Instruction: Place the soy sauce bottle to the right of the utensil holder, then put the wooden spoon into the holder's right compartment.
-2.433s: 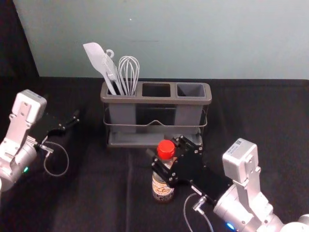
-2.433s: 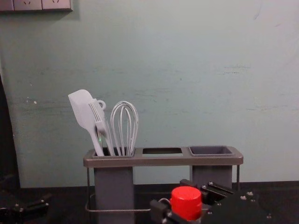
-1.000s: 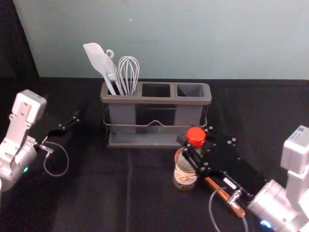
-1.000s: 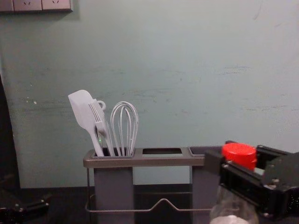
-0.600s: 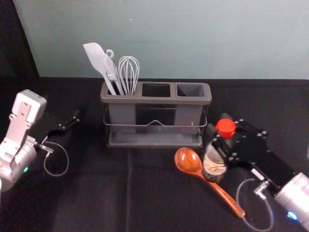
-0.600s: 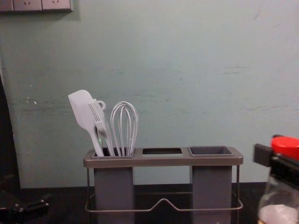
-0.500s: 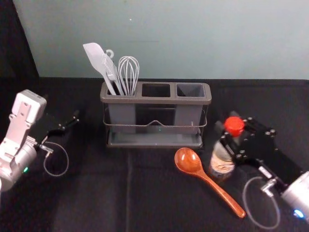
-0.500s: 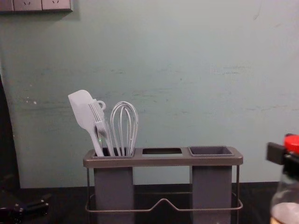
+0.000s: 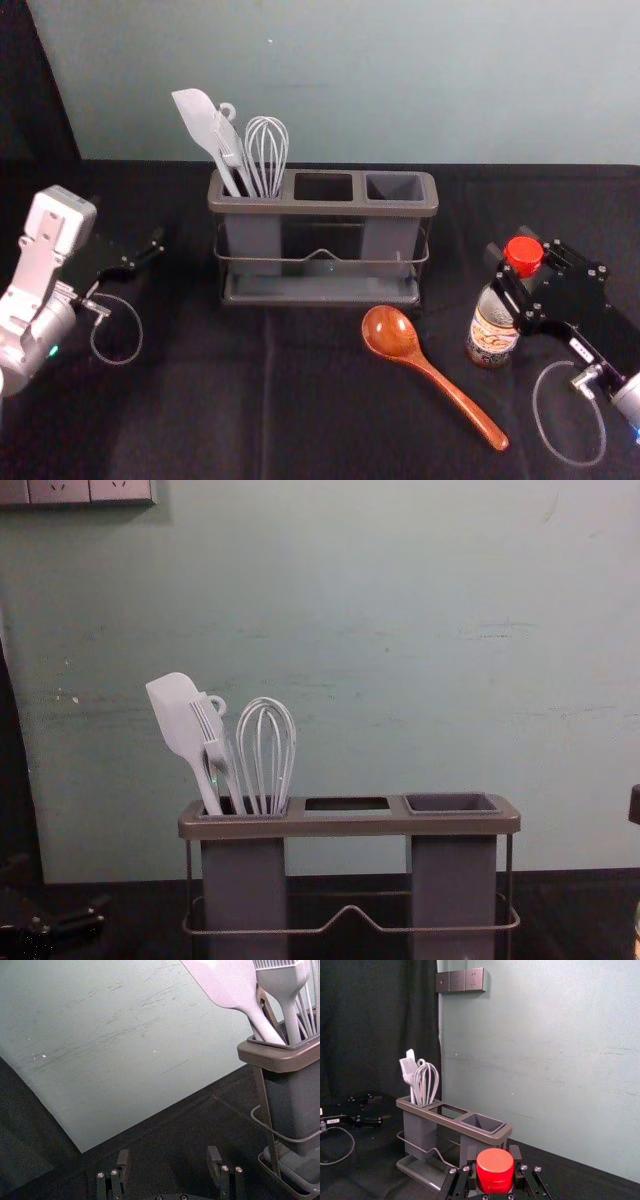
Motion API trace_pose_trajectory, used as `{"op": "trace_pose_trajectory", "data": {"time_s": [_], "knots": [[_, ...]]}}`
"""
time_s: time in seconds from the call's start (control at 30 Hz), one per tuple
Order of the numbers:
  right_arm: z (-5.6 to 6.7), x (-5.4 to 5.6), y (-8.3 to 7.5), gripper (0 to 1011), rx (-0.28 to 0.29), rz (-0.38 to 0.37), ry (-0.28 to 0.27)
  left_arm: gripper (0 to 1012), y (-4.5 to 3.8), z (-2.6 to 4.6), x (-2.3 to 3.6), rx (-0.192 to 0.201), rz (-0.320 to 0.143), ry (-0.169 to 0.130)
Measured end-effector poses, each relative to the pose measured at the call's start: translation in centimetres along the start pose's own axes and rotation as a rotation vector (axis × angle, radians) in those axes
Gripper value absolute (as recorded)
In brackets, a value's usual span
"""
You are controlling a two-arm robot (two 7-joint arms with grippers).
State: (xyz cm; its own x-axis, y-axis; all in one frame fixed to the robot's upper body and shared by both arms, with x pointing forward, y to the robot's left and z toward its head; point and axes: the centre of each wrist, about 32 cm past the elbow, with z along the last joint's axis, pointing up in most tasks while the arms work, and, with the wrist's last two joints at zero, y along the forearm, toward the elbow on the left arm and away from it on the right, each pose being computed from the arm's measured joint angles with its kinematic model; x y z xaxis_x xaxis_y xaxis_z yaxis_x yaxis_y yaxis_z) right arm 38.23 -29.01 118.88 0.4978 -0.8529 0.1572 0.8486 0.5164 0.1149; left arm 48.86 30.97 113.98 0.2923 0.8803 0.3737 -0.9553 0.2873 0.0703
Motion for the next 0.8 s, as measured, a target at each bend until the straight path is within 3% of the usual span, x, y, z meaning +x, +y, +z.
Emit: {"op": "trace_pose_trajectory", "data": {"time_s": [0.6, 0.8], "knots": [[0.05, -0.06, 0.07, 390, 0.003, 0.003, 0.000, 1000, 0.00, 0.00, 0.00, 0.000, 0.000, 0.000], [-0.06, 0.64, 0.89, 390, -0.006, 0.008, -0.007, 1000, 0.00, 0.00, 0.00, 0.000, 0.000, 0.000]]}}
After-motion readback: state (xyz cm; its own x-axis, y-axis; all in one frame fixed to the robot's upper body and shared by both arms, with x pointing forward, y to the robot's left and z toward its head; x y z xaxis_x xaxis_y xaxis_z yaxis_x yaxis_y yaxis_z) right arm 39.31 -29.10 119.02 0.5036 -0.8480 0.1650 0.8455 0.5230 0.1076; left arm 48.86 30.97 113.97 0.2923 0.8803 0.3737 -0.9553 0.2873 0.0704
